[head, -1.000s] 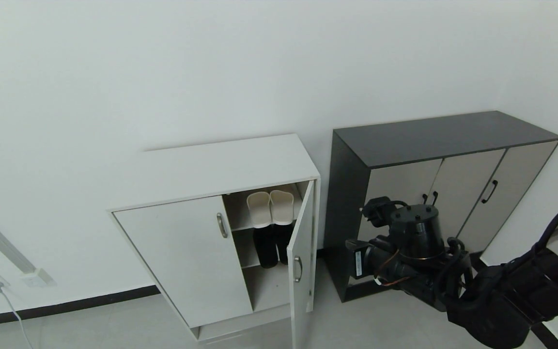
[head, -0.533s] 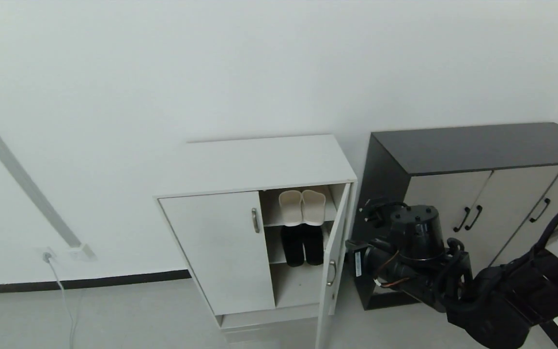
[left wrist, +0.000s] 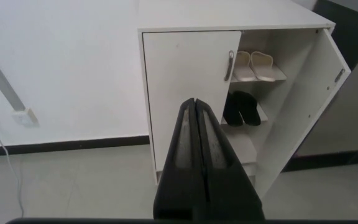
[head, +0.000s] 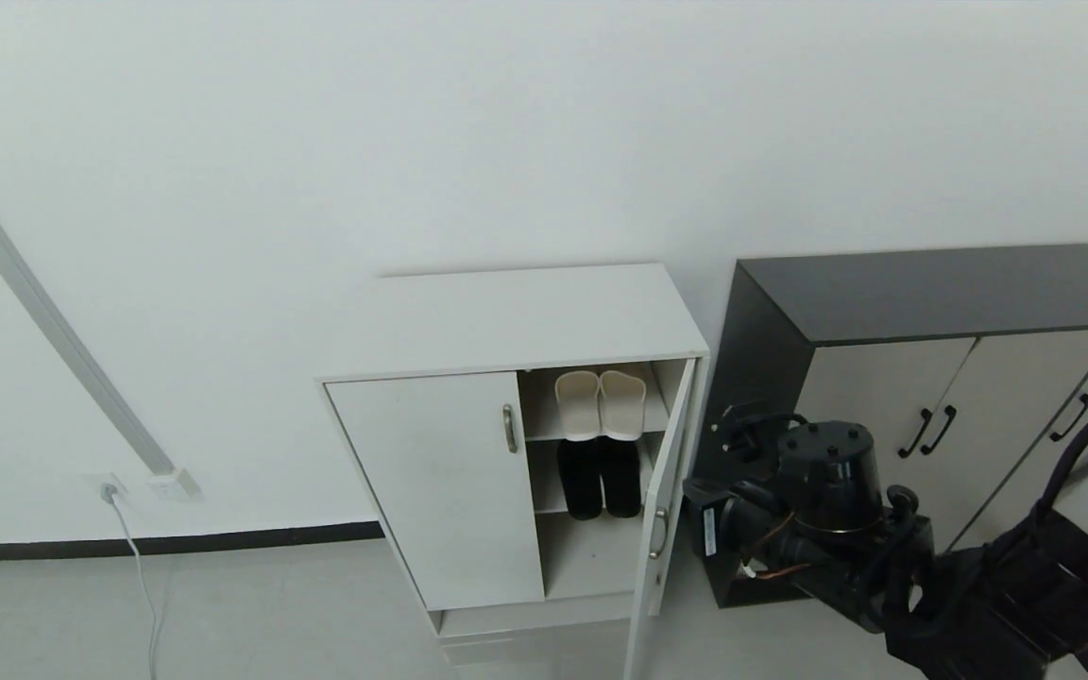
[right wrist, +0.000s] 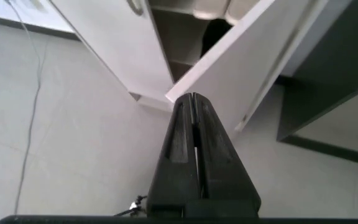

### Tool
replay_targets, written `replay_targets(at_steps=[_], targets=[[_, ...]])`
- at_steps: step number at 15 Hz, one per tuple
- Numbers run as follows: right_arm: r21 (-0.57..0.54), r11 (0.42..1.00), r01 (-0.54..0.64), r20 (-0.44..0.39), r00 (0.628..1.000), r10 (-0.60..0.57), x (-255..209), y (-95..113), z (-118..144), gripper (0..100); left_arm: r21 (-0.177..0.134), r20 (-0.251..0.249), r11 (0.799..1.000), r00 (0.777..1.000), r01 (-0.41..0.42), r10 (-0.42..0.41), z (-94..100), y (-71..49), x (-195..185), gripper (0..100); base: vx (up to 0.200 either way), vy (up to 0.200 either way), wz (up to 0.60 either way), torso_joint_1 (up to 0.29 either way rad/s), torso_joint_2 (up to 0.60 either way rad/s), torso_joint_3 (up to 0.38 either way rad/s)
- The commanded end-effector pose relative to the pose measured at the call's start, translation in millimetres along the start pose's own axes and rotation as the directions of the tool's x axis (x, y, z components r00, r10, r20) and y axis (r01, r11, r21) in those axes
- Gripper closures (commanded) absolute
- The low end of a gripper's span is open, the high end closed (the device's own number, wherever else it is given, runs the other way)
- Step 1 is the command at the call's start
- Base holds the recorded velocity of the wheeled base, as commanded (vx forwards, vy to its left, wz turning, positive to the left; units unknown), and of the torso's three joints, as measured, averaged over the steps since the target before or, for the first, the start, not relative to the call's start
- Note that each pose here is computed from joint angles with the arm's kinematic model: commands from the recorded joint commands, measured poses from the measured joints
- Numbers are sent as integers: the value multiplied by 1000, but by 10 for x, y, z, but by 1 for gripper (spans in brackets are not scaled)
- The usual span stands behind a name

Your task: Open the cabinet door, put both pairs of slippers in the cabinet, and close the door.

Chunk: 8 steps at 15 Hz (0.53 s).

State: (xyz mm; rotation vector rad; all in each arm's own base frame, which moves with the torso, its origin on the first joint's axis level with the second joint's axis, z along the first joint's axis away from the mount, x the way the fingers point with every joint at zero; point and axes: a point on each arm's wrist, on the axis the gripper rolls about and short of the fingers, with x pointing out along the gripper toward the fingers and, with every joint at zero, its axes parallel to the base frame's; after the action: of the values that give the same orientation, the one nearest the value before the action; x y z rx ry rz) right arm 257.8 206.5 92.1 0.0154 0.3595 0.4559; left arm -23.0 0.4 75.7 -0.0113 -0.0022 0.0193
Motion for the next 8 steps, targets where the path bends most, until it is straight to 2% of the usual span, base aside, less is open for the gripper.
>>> replay_targets(at_steps=[1, 3, 8], targets=[[-11, 1000, 11, -44, 999, -12, -58, -43, -119, 100, 1, -2, 1000, 1000, 1, -1, 1, 0, 0, 100, 0, 0, 0, 0, 0, 0], [-18, 1000, 13, -66, 998, -15, -105, -67, -235, 100, 1, -2, 1000, 1000, 1, -1, 1, 0, 0, 100, 0, 0, 0, 0, 0, 0], [-23, 1000, 17, -89, 996, -19, -102, -92, -379, 100, 1, -2, 1000, 1000, 2, -2, 1, -1, 0, 100, 200, 0, 0, 1, -1, 4]])
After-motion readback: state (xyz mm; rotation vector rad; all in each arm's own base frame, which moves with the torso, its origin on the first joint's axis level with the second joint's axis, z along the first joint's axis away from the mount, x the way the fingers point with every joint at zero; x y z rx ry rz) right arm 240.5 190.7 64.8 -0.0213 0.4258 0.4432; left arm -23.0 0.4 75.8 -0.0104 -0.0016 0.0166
